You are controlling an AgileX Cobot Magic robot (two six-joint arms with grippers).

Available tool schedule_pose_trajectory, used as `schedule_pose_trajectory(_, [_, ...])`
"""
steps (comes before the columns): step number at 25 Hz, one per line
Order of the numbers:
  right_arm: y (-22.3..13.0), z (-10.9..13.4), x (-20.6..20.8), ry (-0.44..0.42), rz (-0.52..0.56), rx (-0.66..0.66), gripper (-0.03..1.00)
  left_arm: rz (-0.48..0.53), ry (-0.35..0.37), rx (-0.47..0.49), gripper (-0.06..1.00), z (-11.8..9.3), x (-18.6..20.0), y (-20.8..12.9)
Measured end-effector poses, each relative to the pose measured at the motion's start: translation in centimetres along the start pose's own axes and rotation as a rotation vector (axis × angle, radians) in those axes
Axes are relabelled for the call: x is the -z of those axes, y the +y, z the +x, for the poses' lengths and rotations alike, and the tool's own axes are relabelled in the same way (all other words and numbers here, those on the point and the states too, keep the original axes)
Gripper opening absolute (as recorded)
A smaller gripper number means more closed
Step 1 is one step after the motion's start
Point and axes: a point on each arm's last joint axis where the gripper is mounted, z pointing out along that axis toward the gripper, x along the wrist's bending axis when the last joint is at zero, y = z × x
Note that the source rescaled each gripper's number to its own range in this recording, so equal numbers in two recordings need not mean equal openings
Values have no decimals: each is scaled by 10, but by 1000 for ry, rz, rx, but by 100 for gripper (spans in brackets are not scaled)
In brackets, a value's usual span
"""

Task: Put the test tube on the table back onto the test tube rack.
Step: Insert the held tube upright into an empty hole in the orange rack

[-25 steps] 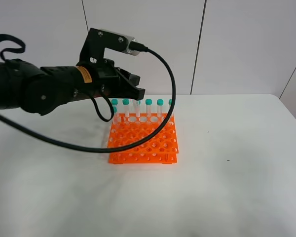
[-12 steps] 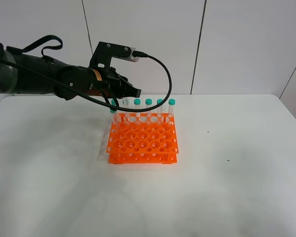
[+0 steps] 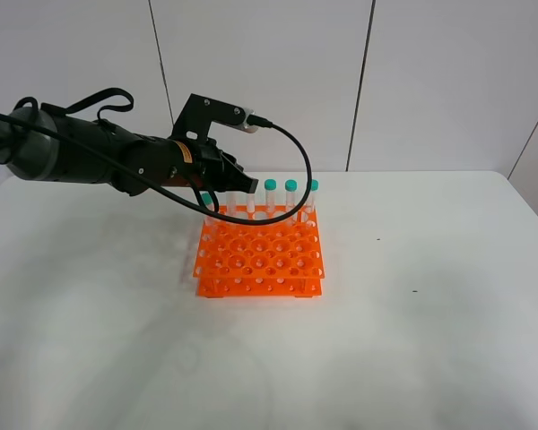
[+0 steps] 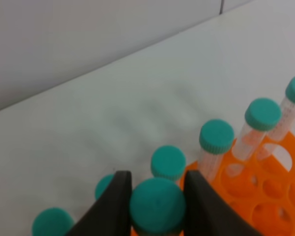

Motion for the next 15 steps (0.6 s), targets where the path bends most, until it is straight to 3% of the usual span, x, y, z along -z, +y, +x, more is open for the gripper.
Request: schedule_pose_trajectory(15, [0, 0, 0, 0, 0, -3, 100, 32, -12, -5, 0, -2, -12, -26])
